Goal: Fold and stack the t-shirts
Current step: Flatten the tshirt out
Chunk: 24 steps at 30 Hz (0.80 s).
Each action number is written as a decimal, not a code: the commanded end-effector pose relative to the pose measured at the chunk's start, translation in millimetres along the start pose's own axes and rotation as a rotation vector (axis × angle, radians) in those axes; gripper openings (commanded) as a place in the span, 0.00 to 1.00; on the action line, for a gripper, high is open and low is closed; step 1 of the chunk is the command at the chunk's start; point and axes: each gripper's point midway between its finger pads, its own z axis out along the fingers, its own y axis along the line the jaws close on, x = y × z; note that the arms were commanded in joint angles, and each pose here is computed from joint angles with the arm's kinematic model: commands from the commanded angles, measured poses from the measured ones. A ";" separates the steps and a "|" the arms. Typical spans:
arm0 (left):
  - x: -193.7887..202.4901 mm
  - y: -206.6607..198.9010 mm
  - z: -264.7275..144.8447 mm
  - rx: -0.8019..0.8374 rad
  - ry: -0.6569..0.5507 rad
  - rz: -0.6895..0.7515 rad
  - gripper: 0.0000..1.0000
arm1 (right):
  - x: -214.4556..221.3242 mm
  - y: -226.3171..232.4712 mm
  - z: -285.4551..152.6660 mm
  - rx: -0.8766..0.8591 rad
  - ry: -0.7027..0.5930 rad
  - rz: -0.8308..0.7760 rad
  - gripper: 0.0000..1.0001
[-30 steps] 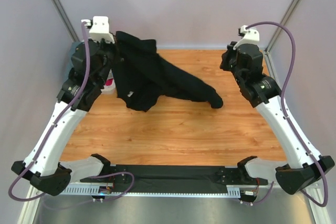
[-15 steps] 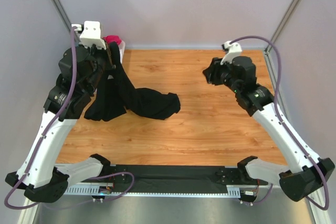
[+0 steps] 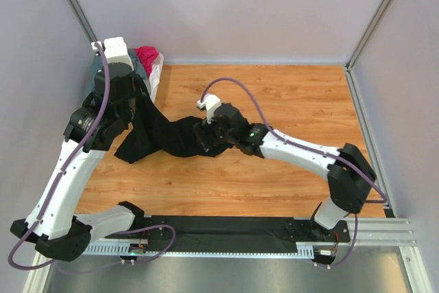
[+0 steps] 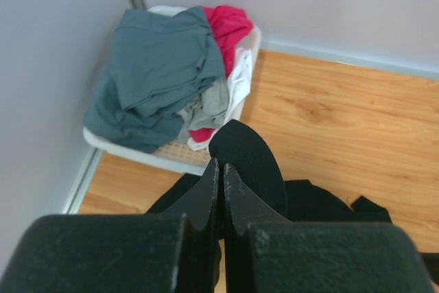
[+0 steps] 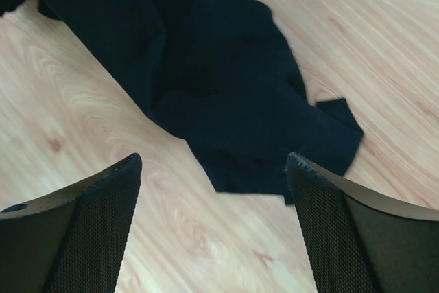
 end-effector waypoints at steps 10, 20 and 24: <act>40.7 38.5 5.5 -0.103 0.096 -0.105 0.00 | -2.3 48.4 82.0 0.039 -0.119 -0.253 0.91; 37.1 47.4 -0.4 -0.096 0.087 -0.091 0.00 | 40.9 45.9 138.1 0.028 0.006 -0.260 0.80; 32.3 51.6 -2.2 -0.102 0.078 -0.084 0.00 | 40.4 42.3 147.4 0.037 0.017 -0.272 0.53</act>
